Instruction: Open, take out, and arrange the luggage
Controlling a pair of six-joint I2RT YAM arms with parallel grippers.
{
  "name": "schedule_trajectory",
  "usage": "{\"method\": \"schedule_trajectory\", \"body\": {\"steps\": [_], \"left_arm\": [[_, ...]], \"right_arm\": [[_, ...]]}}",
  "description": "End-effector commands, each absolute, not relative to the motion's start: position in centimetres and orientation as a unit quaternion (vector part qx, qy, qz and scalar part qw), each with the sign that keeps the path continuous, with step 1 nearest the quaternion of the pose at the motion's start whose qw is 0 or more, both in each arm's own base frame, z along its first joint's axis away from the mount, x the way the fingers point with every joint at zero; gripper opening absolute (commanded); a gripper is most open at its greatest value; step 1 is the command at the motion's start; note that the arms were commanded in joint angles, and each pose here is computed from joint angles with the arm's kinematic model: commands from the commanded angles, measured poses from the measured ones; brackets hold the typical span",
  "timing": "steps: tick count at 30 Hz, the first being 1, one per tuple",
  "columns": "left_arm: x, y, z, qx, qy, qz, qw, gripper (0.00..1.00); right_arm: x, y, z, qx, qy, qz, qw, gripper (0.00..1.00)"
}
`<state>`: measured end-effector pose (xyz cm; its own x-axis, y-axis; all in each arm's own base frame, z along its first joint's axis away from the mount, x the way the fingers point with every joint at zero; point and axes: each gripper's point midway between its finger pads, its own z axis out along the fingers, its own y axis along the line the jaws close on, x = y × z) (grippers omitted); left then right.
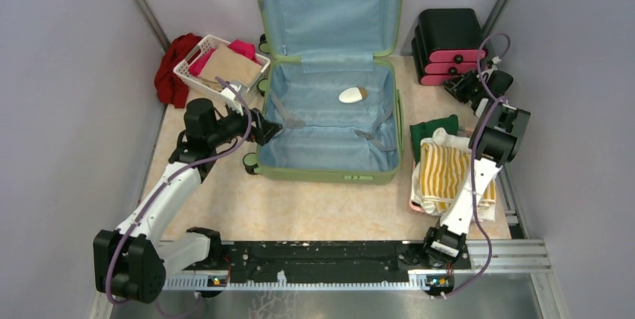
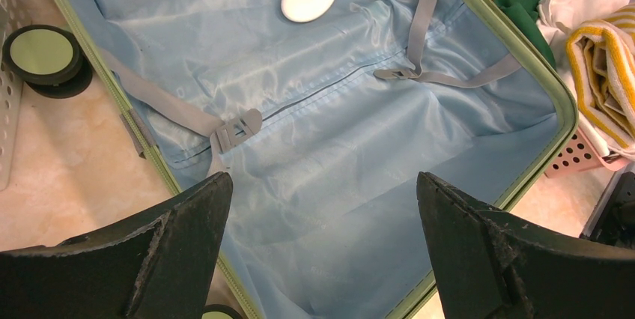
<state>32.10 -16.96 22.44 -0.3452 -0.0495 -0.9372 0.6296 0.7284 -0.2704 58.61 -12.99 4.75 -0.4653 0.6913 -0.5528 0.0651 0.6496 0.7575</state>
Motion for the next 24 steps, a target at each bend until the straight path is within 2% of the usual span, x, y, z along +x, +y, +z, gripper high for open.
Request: {"method": "schedule_trajectory", "body": {"steps": [1, 8, 10, 14, 16, 24], "left_arm": [[32.3, -16.7, 23.8, 0.197, 0.745, -0.308, 0.558, 0.99], [31.7, -17.0, 24.7, 0.203, 0.734, -0.320, 0.564, 0.99], [31.6, -17.1, 25.0, 0.204, 0.731, -0.323, 0.566, 0.99], [31.4, -17.1, 25.4, 0.206, 0.726, -0.325, 0.570, 0.99], [31.3, -17.1, 25.6, 0.207, 0.723, -0.327, 0.572, 0.99], [30.8, -17.3, 26.5, 0.211, 0.713, -0.333, 0.580, 0.99]], "right_arm": [[56.3, -13.6, 5.5, 0.243, 0.787, 0.326, 0.465, 0.11], [51.6, -13.8, 5.5, 0.236, 0.798, 0.312, 0.459, 0.15], [50.8, -13.8, 5.6, 0.231, 0.802, 0.311, 0.455, 0.26], [49.9, -13.7, 6.5, 0.201, 0.816, 0.291, 0.457, 0.59], [49.6, -14.1, 7.6, 0.175, 0.827, 0.264, 0.465, 0.66], [47.9, -15.6, 13.7, 0.079, 0.847, 0.151, 0.504, 0.70]]}}
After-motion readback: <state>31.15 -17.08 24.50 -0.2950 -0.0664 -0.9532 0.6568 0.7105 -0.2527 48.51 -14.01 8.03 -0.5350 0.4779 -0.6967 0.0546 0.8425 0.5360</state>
